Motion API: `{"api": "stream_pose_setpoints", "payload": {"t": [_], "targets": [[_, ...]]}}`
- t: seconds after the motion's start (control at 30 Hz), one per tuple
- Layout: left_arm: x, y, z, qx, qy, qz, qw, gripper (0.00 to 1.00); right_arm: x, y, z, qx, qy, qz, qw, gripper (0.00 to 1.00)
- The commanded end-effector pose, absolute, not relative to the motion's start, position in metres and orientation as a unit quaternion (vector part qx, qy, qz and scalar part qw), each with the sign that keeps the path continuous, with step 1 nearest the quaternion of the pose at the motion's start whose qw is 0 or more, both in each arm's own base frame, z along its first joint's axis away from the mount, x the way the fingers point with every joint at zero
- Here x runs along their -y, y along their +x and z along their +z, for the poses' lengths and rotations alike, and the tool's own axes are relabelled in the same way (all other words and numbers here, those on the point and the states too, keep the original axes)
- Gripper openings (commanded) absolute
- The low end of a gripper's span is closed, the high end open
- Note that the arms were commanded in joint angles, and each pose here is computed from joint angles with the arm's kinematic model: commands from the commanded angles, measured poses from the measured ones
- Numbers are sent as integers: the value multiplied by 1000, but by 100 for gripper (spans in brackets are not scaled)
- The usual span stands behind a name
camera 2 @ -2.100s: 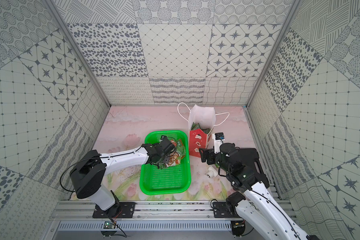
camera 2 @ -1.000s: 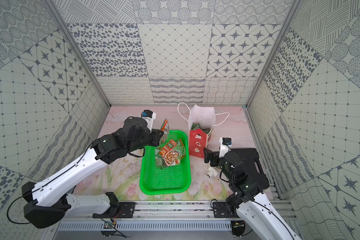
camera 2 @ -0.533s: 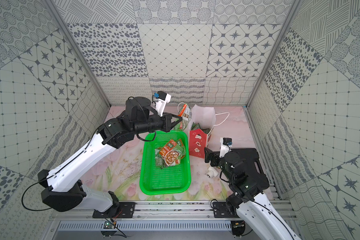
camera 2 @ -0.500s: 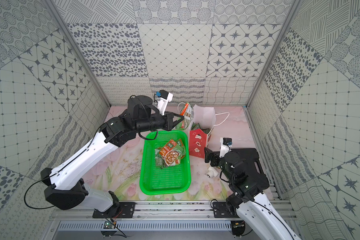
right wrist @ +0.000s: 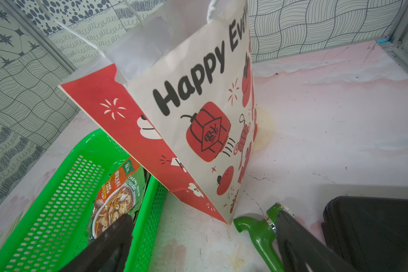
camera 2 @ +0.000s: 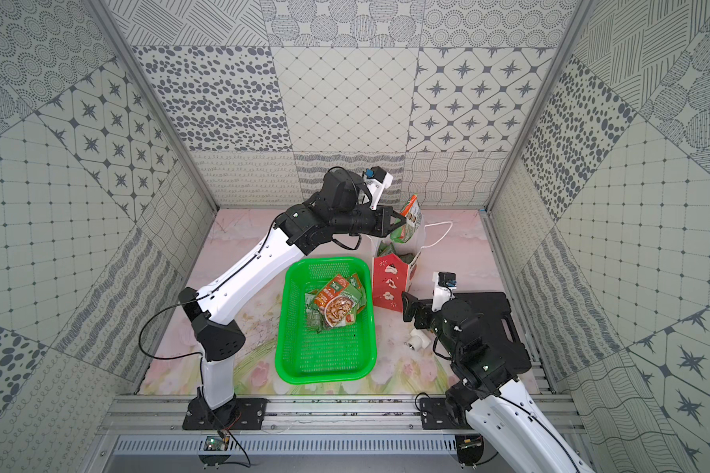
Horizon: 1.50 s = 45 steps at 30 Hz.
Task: Place the condiment packets inside the bag
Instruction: Place the condiment packet in the paper bag, then pick up the condiment packet from the storage box.
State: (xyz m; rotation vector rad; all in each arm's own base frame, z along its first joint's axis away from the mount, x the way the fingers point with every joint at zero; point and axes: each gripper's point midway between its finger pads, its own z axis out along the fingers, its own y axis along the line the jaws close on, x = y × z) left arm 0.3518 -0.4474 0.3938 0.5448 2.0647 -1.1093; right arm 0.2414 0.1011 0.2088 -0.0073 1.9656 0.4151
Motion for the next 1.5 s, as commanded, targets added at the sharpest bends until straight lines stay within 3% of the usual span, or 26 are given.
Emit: {"api": "stream_pose_setpoints", "payload": {"t": [0.0, 0.07, 0.43, 0.77, 1.0, 1.3, 1.47], "targets": [[450, 361, 372, -819, 231, -387, 354, 16, -106, 246, 215, -815, -8, 185, 549, 97], [446, 363, 369, -824, 230, -378, 353, 31, -106, 246, 215, -815, -9, 186, 549, 97], [411, 323, 388, -824, 234, -385, 343, 64, -119, 242, 219, -809, -33, 216, 546, 97], [327, 288, 355, -832, 183, -333, 404, 93, -144, 237, 222, -799, -80, 259, 537, 97], [268, 281, 296, -853, 121, -258, 438, 99, -187, 225, 219, -791, -166, 274, 521, 94], [206, 280, 226, -869, 59, -162, 463, 99, -249, 213, 196, -796, -281, 219, 489, 90], [178, 289, 195, -877, 15, -156, 454, 100, -279, 213, 182, -806, -311, 185, 468, 85]]}}
